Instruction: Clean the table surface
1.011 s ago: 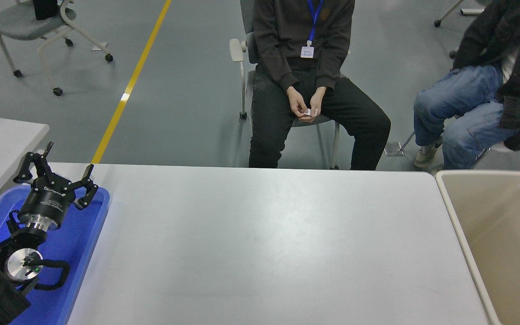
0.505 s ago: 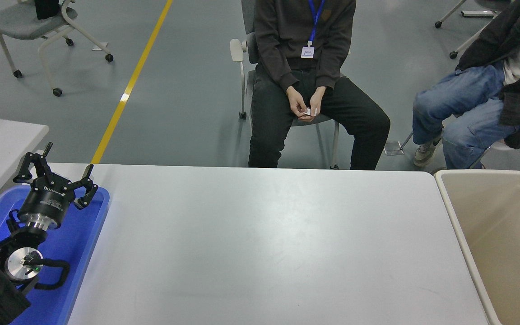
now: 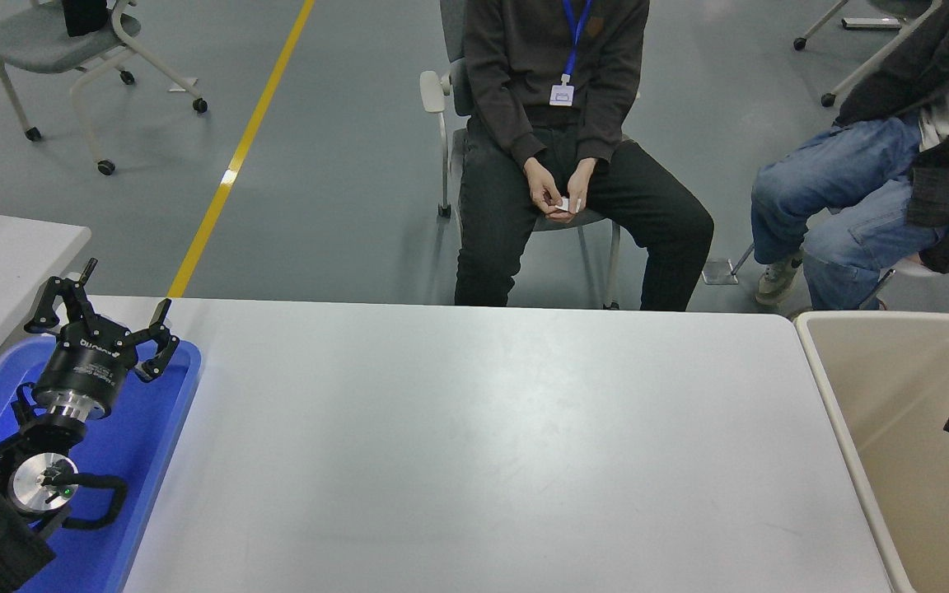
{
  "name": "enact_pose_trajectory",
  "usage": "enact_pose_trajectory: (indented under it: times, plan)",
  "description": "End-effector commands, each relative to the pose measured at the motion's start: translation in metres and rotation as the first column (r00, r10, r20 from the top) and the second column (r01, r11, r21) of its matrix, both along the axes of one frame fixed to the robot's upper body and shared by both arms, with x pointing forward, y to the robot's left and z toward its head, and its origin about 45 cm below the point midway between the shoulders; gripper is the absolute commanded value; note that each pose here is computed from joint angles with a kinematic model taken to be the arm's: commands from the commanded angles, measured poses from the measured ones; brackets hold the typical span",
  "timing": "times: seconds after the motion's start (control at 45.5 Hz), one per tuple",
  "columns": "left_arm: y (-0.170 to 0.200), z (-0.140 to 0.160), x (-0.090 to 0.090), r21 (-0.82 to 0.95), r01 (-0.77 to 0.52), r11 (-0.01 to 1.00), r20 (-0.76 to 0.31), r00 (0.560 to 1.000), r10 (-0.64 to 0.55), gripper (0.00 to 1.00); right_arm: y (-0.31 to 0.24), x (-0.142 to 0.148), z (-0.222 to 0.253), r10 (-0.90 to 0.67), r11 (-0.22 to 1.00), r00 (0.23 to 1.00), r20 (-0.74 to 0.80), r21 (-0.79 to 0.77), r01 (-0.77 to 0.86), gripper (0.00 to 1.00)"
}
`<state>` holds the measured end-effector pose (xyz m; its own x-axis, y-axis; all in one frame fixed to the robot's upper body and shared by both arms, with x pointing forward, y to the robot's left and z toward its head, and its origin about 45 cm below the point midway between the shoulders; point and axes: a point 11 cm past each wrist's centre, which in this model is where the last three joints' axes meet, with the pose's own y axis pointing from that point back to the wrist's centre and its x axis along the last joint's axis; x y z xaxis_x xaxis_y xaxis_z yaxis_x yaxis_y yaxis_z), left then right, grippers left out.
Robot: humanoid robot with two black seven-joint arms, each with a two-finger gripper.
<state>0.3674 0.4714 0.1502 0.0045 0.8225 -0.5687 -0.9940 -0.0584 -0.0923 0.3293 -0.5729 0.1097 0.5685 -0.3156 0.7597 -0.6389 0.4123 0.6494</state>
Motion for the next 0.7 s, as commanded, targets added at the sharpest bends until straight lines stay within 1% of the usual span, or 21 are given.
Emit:
enact_pose_trajectory:
  times: [0.0, 0.637, 0.659, 0.681]
  plan:
    - [0.0, 0.0, 0.0, 0.0, 0.0, 1.0, 0.0, 1.0, 0.0, 1.0, 0.0113, 0.004, -0.0076, 0.007, 1.0, 1.0, 0.01, -0.002, -0.007, 0.0]
    - [-0.0001, 0.0001, 0.0, -0.001, 0.001, 1.0, 0.001, 1.0, -0.001, 1.0, 0.0122, 0.0002, -0.013, -0.017, 1.0, 1.0, -0.004, -0.01, 0.016, 0.0]
    - [0.0, 0.0, 0.0, 0.0, 0.0, 1.0, 0.0, 1.0, 0.0, 1.0, 0.0105, 0.0016, -0.01, -0.019, 1.0, 1.0, 0.003, -0.017, 0.019, 0.24]
    - [-0.0001, 0.0001, 0.0, -0.001, 0.001, 1.0, 0.001, 1.0, -0.001, 1.0, 0.0087, 0.0023, -0.0077, -0.022, 0.999, 1.0, 0.008, -0.023, 0.022, 0.52]
